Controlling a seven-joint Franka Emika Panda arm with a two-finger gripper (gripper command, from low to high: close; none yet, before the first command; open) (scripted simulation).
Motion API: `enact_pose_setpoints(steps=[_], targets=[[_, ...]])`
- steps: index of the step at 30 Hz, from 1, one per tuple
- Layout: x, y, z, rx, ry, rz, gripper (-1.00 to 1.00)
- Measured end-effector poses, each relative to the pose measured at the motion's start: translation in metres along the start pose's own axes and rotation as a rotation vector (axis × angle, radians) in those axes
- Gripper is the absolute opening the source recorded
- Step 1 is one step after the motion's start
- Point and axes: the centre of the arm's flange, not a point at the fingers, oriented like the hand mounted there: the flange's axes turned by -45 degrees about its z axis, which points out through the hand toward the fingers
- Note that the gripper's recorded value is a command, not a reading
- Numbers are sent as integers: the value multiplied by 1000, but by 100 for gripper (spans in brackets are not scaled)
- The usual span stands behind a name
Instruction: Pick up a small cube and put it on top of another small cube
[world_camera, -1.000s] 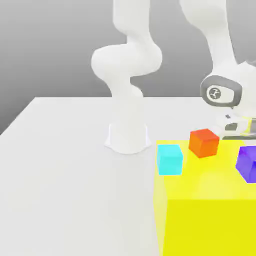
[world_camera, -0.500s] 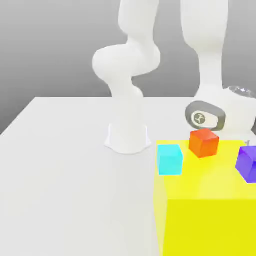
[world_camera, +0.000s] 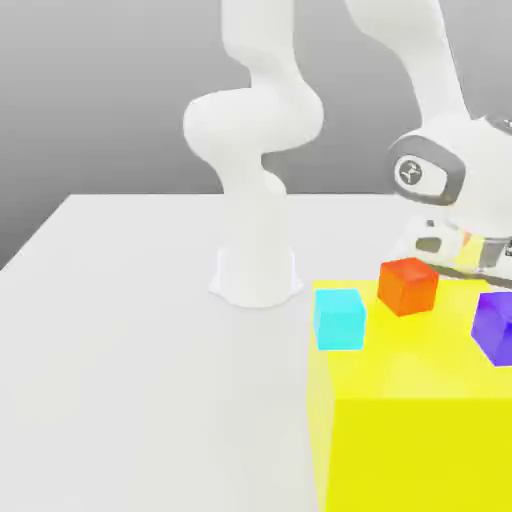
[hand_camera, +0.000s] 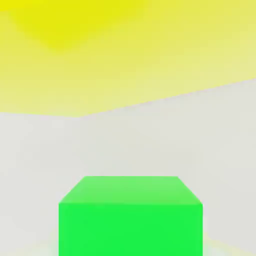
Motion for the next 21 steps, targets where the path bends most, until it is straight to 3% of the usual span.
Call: enact_pose_setpoints(steps=[11,16,21], targets=[[19,44,-51,-296,-32,-57,-100],[36,75,-92,-376,-53,44,-100],[63,91,-137,-196,-59,296,-100]])
